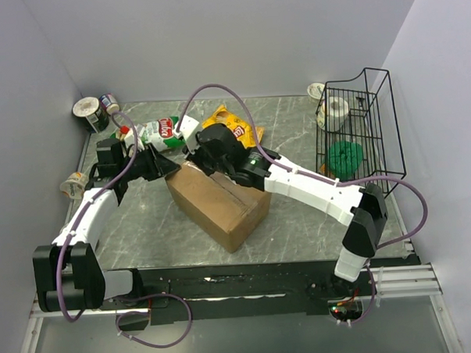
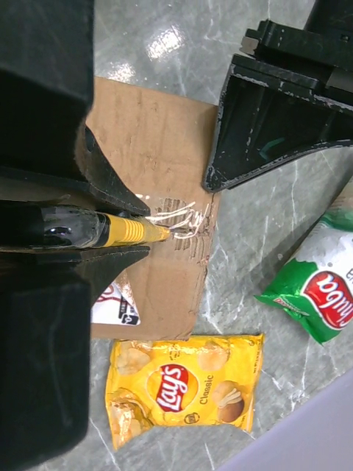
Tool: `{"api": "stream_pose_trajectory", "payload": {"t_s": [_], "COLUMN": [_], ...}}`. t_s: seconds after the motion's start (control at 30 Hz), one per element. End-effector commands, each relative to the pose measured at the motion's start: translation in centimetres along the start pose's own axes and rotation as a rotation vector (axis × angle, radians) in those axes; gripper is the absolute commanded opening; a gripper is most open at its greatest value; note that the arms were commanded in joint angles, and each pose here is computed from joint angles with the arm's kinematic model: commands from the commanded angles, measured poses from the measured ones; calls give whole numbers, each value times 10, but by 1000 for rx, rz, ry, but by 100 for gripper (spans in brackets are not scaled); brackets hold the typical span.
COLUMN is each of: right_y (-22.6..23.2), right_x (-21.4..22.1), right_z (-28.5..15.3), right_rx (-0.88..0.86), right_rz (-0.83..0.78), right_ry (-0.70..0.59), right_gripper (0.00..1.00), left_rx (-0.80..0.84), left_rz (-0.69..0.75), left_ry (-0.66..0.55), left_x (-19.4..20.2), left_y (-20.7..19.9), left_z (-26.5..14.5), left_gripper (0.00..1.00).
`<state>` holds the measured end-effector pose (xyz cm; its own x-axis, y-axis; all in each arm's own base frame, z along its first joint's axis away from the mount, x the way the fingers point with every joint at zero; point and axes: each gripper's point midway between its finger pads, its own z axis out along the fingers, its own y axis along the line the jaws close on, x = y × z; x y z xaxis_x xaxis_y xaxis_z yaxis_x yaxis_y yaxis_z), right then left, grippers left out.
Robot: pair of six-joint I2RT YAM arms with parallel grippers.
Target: Unpack the express box
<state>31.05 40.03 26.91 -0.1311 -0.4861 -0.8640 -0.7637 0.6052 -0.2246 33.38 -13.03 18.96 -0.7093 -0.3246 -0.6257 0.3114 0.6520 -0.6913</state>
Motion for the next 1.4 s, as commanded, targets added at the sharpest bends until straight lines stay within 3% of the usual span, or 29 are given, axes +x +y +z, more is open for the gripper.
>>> {"api": "stream_pose_trajectory", "payload": {"t_s": [0.0,0.17,0.37,0.57,0.83,1.0,1.13,1.27,1.3,1.37], "right_y": [-2,2,-2,0,18,10,-7,-18,-19,-19], "right_x": [11,14,-13,-50,-48,-49,-72,-83,-82,-75], "right_z": [-32,-29,-9,8,16,7,-19,-41,-43,-48], "right_rx": [16,6,19,-9,-100,-131,-131,-128,-123,-120], "right_rz": [15,19,-36,-65,-70,-38,-3,22,21,20], "right_ry": [47,44,-32,-109,-114,-143,-242,-319,-323,-315], "right_gripper": [0,0,0,0,0,0,0,0,0,0], "left_rx": [-152,-127,63,48,10,12,21,134,166,275], "left_rz": [-86,-97,-47,-64,-122,-84,99,208,233,257], "left_ry": [71,70,65,85,53,8,-56,-35,-28,24], "left_x": [33,31,18,30,45,28,-20,-39,-40,-29], "left_y": [39,34,-13,-19,-15,-20,-38,-64,-72,-89], "left_z": [0,1,-8,-27,-54,-64,-70,-65,-63,-56], "left_gripper": [32,32,54,57,58,66,67,54,43,32]}}
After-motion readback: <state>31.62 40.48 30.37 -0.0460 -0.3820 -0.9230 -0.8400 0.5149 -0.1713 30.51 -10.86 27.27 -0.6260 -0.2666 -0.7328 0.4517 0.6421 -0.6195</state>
